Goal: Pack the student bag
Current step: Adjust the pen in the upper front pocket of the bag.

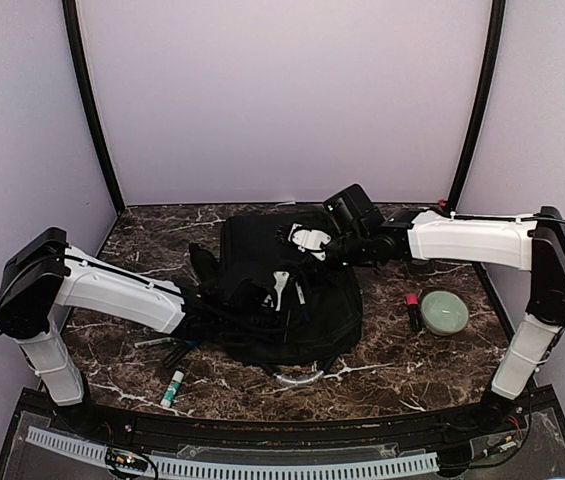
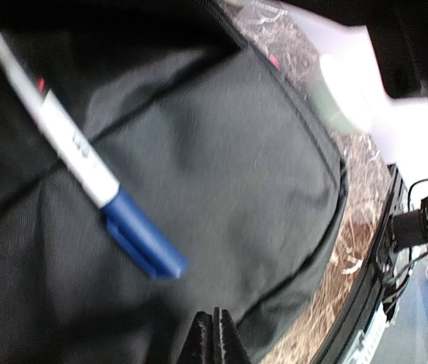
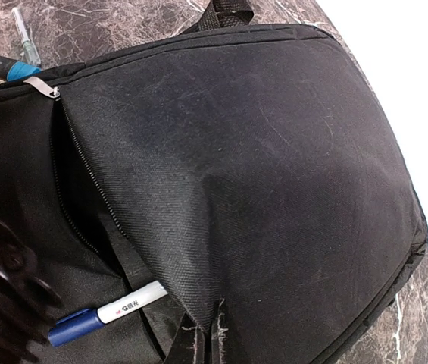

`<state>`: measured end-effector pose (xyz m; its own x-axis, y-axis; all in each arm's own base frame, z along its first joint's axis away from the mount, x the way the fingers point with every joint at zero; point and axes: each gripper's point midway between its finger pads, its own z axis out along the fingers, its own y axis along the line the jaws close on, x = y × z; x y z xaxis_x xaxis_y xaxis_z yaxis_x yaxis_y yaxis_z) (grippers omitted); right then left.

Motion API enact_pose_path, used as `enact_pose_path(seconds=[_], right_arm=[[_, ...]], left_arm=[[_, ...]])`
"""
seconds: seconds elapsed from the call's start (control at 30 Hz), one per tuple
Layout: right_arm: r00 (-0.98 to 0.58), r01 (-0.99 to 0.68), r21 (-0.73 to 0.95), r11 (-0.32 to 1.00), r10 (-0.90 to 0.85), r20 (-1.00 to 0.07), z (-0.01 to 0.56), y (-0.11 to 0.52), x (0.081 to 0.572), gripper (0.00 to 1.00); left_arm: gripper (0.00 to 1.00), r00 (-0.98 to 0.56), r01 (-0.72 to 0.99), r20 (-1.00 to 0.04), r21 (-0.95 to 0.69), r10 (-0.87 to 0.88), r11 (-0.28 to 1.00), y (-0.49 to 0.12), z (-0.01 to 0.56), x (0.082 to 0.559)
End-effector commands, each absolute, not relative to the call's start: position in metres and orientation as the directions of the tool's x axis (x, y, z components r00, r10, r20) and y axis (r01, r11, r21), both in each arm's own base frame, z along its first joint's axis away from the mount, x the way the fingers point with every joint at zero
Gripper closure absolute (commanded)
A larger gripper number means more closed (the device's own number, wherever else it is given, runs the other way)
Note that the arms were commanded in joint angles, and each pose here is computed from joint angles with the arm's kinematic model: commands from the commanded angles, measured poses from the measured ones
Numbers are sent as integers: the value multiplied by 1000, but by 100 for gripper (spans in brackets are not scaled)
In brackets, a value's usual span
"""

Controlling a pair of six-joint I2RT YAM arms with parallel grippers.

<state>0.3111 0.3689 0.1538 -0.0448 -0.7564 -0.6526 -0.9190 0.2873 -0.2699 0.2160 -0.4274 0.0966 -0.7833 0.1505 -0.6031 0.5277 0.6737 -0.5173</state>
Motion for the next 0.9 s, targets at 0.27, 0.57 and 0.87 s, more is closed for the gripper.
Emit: enact_pose_path(seconds=[0.27, 0.57, 0.87], right_arm=[[7, -914, -281, 294, -681, -733, 194, 380, 303, 100], [12, -907, -289, 305, -669, -743, 203, 376, 304, 100], [12, -912, -279, 302, -660, -751, 206, 376, 303, 100]], left_arm=[[100, -723, 534, -689, -511, 50, 674, -453, 107, 255], [100, -589, 474, -808, -329, 16, 817, -415, 118, 309], [100, -446, 509, -895, -261, -8, 820, -400, 149, 364]])
